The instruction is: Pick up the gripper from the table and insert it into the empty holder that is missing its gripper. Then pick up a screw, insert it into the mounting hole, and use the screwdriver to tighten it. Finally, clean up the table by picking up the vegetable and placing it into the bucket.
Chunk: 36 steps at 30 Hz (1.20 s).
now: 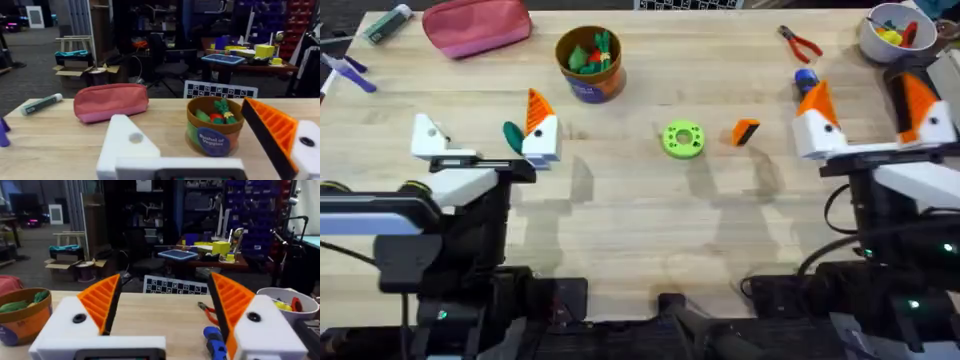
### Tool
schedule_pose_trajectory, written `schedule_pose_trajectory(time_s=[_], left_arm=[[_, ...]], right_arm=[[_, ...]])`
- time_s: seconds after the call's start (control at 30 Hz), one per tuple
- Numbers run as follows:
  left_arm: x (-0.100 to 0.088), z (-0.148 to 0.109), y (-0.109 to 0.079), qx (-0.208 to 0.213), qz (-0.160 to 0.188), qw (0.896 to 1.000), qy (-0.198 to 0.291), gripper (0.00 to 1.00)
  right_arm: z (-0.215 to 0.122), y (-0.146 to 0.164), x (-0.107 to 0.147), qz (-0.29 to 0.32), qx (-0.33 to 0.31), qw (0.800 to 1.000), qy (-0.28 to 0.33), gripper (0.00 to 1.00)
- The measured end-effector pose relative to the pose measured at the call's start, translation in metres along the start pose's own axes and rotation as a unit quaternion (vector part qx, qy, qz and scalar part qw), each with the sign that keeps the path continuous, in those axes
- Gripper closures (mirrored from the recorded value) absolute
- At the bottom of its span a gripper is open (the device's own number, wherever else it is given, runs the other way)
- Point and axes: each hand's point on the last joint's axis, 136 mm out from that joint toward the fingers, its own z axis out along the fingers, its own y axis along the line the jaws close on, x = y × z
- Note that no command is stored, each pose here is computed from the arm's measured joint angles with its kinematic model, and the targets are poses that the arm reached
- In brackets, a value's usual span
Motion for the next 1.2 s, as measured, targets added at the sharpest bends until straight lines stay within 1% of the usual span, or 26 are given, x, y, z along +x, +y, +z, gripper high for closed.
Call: schedule_pose_trajectory(time_s=[0.03,0.1,0.2,0.23,0.33,0.4,0.47,0.6,0.77,0.83,0.97,1.07,1.17,1.2], left_arm=[[-0.004,-0.001,0.001,-0.003,0.000,1.000,0.000,0.015],[-0.019,-0.003,0.005,-0.017,0.000,1.000,-0.002,0.015],[-0.047,-0.007,0.013,-0.039,0.000,0.999,0.000,0.015],[-0.057,-0.007,0.016,-0.048,0.000,0.999,0.006,0.015],[-0.076,-0.005,0.021,-0.064,0.003,0.997,0.039,0.016],[-0.083,0.002,0.022,-0.070,0.005,0.995,0.072,0.016],[-0.084,0.010,0.024,-0.075,0.008,0.991,0.111,0.016],[-0.075,0.029,0.026,-0.079,0.015,0.978,0.195,0.015],[-0.057,0.051,0.026,-0.080,0.022,0.956,0.280,0.015],[-0.048,0.057,0.026,-0.079,0.025,0.946,0.314,0.015],[-0.025,0.057,0.026,-0.076,0.030,0.919,0.386,0.015],[-0.004,0.054,0.025,-0.072,0.032,0.894,0.441,0.015],[0.020,0.049,0.022,-0.062,0.032,0.867,0.494,0.016],[0.026,0.049,0.022,-0.061,0.032,0.860,0.505,0.015]], right_arm=[[0.000,0.000,-0.006,0.000,0.000,1.000,-0.009,0.008],[0.000,0.000,-0.012,0.000,0.000,1.000,-0.010,0.008],[-0.001,0.000,-0.022,0.000,0.000,1.000,0.007,0.007],[-0.002,0.000,-0.029,0.000,0.000,1.000,0.011,0.009],[-0.003,0.000,-0.047,0.001,0.000,0.999,0.041,0.008],[-0.001,0.000,-0.055,0.002,0.000,0.998,0.070,0.008],[0.002,0.000,-0.056,0.003,0.001,0.994,0.112,0.007],[0.010,0.000,-0.041,0.005,0.002,0.977,0.214,0.008],[0.016,0.000,-0.015,0.008,0.002,0.943,0.333,0.007],[0.016,0.000,-0.006,0.009,0.002,0.928,0.374,0.008],[0.010,0.000,0.013,0.011,0.003,0.890,0.455,0.008],[0.004,0.000,0.027,0.012,0.003,0.864,0.503,0.008],[-0.004,0.000,0.039,0.014,0.002,0.839,0.543,0.009],[-0.006,0.000,0.041,0.014,0.002,0.833,0.553,0.008]])
